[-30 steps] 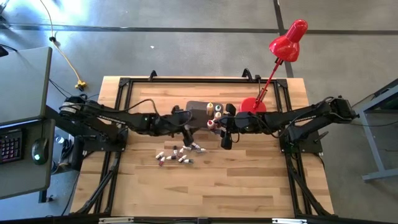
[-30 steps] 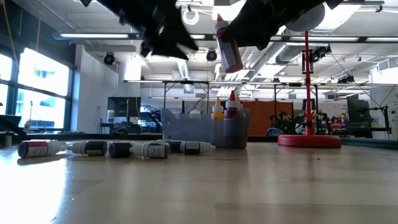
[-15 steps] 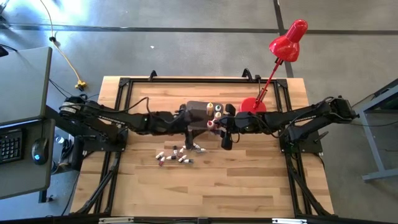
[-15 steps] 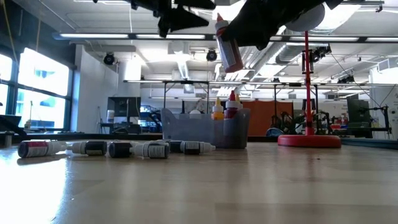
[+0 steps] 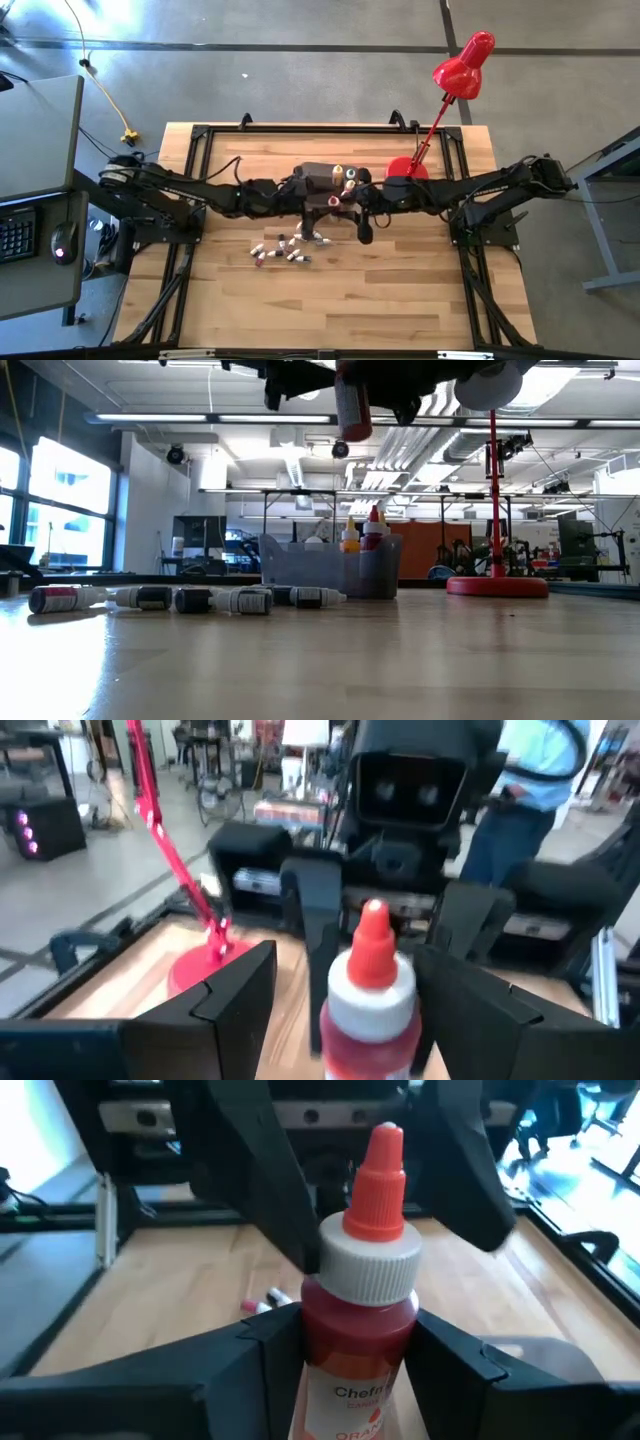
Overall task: Pick & Place food coloring
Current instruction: Put the big orange food coloring bottle into the black bin
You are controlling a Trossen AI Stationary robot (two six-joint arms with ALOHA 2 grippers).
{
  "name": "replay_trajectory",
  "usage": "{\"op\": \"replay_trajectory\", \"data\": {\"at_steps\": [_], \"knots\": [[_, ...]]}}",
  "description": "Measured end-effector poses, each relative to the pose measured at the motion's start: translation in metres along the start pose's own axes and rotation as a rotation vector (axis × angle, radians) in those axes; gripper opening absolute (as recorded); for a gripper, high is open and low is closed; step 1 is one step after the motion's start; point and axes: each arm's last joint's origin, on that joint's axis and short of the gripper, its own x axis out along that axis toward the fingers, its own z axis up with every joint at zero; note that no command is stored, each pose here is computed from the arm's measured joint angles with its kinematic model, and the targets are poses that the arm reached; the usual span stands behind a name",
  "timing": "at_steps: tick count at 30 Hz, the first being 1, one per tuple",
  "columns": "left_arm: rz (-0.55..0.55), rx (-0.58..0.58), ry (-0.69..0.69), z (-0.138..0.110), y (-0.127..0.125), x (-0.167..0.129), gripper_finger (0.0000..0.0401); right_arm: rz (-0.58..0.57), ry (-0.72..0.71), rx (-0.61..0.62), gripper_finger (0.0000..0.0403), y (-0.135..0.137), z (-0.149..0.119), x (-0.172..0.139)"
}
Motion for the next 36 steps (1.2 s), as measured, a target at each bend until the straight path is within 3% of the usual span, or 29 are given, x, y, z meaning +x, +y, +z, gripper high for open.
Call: {"op": "replay_trajectory", "data": {"at_steps": [12, 25, 36], "knots": [[-0.004, 0.034, -0.026, -0.0054, -0.0018, 0.0071, 0.0229, 0.022, 0.010, 0.007, 0.0150, 0.0006, -0.0008, -0.0001], [-0.034, 0.029, -0.024, -0.0053, -0.0026, 0.0071, 0.0121, 0.010, 0.004, -0.008, 0.0151, 0.0002, -0.0003, -0.0001], [-0.034, 0.013, -0.024, -0.0054, -0.0026, 0.0071, 0.0121, -0.013, 0.003, -0.012, 0.0157, -0.0004, -0.0003, -0.0001]]}}
